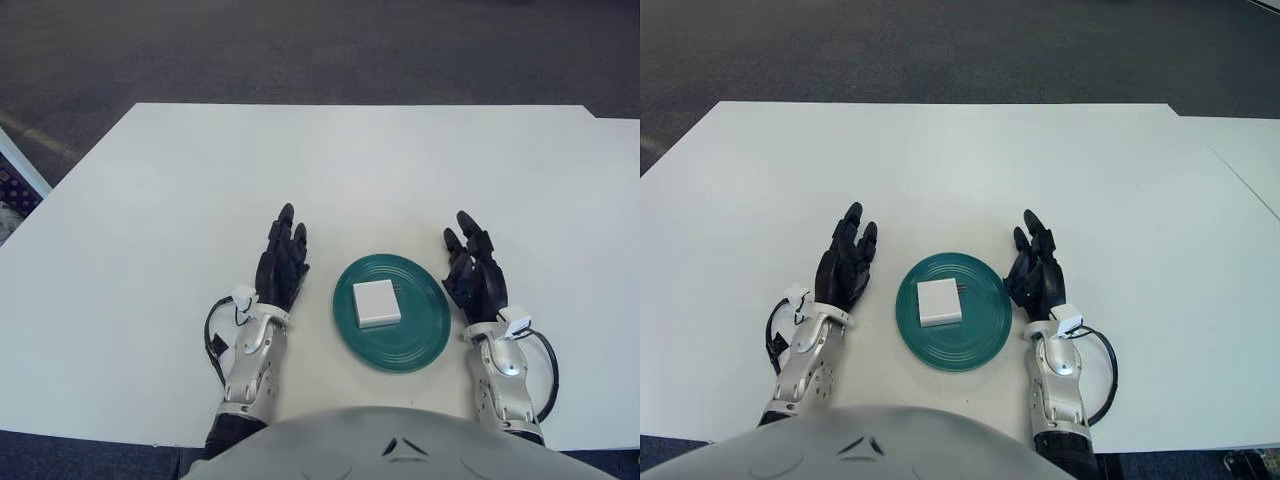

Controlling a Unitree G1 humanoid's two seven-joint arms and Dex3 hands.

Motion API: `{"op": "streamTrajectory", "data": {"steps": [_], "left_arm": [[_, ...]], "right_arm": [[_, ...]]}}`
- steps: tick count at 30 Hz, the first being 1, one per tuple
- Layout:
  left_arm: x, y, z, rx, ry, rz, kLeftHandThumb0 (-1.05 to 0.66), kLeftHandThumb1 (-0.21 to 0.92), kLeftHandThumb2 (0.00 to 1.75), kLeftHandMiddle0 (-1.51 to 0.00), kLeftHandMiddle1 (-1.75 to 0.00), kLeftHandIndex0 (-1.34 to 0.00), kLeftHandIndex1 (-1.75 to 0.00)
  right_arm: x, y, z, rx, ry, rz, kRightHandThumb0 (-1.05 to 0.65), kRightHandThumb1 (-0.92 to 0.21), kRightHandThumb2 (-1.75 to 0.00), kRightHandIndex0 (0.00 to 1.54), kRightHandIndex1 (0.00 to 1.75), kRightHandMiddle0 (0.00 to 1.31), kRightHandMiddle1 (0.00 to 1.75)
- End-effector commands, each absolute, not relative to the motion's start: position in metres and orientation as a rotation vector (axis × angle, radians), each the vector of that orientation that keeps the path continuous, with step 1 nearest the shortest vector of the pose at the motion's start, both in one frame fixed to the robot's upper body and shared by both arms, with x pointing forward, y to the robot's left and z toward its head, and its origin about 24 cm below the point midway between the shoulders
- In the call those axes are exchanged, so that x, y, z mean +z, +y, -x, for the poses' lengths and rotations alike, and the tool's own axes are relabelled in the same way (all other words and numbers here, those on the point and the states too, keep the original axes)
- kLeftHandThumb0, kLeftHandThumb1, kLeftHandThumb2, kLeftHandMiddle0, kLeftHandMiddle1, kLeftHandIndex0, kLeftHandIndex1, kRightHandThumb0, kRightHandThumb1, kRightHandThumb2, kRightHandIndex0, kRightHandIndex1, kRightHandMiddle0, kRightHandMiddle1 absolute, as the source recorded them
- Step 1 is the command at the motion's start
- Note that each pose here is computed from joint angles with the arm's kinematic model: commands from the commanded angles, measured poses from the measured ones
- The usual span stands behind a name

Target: Put the charger into the plate.

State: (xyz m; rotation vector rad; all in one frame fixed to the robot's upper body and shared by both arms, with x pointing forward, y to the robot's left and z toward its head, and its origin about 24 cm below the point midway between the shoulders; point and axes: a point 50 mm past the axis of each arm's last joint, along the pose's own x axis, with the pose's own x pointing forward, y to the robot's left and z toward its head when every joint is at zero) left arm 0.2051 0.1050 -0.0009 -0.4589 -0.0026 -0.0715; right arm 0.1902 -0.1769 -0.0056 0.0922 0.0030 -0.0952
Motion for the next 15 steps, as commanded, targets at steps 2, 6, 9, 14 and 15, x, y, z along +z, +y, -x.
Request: {"op": "streamTrajectory", "data": {"steps": [2, 6, 9, 14, 15], "left_arm": [[-0.042, 0.103, -0.188, 0.038, 0.144, 0.552, -1.04, 0.92, 0.85, 0.0, 0.0, 0.0, -0.14], [-0.047, 0.105, -0.187, 0.047, 0.143, 0.551, -1.03, 0.92, 0.85, 0.0, 0.0, 0.0, -0.16], [-0.048, 0.105, -0.187, 0.061, 0.137, 0.554, -1.02, 0.92, 0.84, 0.0, 0.0, 0.0, -0.18], [-0.05, 0.102, -0.184, 0.077, 0.12, 0.54, -1.02, 0.92, 0.85, 0.0, 0.0, 0.0, -0.2], [-0.05, 0.102, -0.183, 0.078, 0.118, 0.536, -1.02, 0.92, 0.85, 0.0, 0.0, 0.0, -0.2]], "right_arm": [[-0.045, -0.178, -0.161, -0.133, 0.256, -0.118, -0.93, -0.92, -0.95, 0.23, 0.03, 0.0, 0.45], [-0.045, -0.179, -0.161, -0.138, 0.253, -0.117, -0.93, -0.92, -0.95, 0.24, 0.03, 0.0, 0.46], [-0.044, -0.18, -0.161, -0.14, 0.249, -0.117, -0.93, -0.92, -0.95, 0.24, 0.03, 0.0, 0.46], [-0.044, -0.18, -0.161, -0.13, 0.248, -0.123, -0.92, -0.92, -0.95, 0.22, 0.02, 0.0, 0.44], [-0.044, -0.18, -0.161, -0.129, 0.249, -0.124, -0.92, -0.92, -0.95, 0.22, 0.01, 0.0, 0.44]]}}
